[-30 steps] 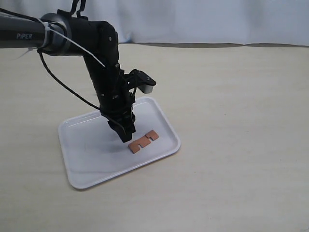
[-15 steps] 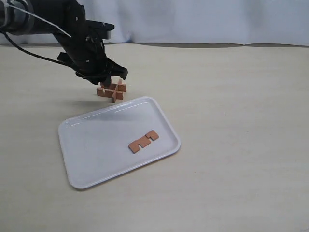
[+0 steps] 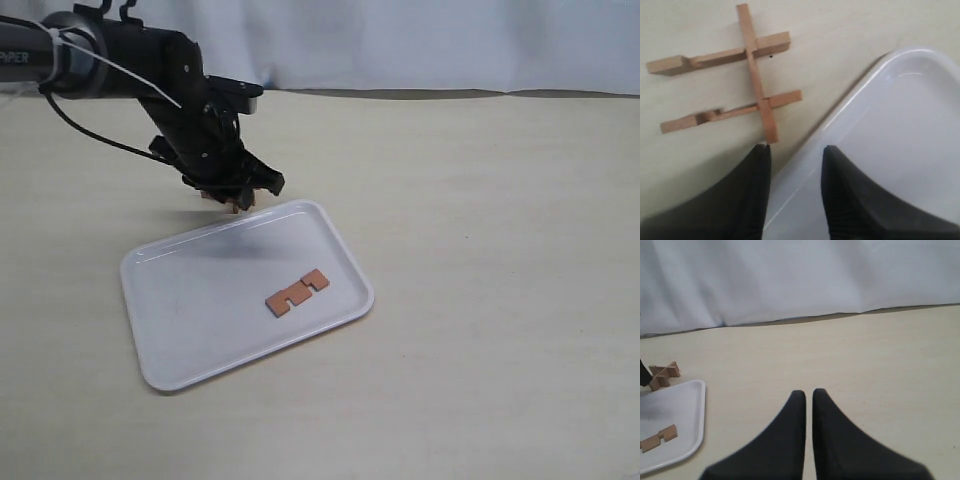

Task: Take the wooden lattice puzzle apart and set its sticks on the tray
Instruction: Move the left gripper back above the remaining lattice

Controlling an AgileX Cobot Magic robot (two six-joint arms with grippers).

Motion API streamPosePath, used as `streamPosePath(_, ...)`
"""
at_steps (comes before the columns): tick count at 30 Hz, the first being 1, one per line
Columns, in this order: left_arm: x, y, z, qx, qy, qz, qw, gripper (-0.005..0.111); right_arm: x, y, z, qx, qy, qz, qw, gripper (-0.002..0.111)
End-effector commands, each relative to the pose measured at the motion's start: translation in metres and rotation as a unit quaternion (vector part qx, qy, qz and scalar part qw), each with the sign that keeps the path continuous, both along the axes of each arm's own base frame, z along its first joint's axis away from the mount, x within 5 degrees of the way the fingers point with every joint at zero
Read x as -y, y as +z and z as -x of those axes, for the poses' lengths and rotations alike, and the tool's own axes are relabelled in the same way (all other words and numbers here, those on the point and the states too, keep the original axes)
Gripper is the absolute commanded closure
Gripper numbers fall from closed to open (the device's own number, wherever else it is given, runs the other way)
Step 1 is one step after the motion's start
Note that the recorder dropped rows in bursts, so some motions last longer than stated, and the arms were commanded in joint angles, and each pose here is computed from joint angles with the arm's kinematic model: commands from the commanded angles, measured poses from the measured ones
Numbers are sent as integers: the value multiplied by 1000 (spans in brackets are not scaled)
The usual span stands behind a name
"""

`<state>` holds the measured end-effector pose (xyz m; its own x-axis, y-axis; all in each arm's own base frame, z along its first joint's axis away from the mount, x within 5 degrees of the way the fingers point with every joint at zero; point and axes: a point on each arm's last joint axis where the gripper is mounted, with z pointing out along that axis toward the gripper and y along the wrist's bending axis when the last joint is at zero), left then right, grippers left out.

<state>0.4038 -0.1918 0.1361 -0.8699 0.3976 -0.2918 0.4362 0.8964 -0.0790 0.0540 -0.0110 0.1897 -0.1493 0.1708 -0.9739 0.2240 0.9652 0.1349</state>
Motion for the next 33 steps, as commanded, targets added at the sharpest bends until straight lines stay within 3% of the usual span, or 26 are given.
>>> streamPosePath(1,9,-7,-3,26,-5,6,1000,73,0,0,0,5,0,1,1000,104)
streamPosePath(33,2,-12,-7,33,28,-24,999,73,0,0,0,5,0,1,1000,104)
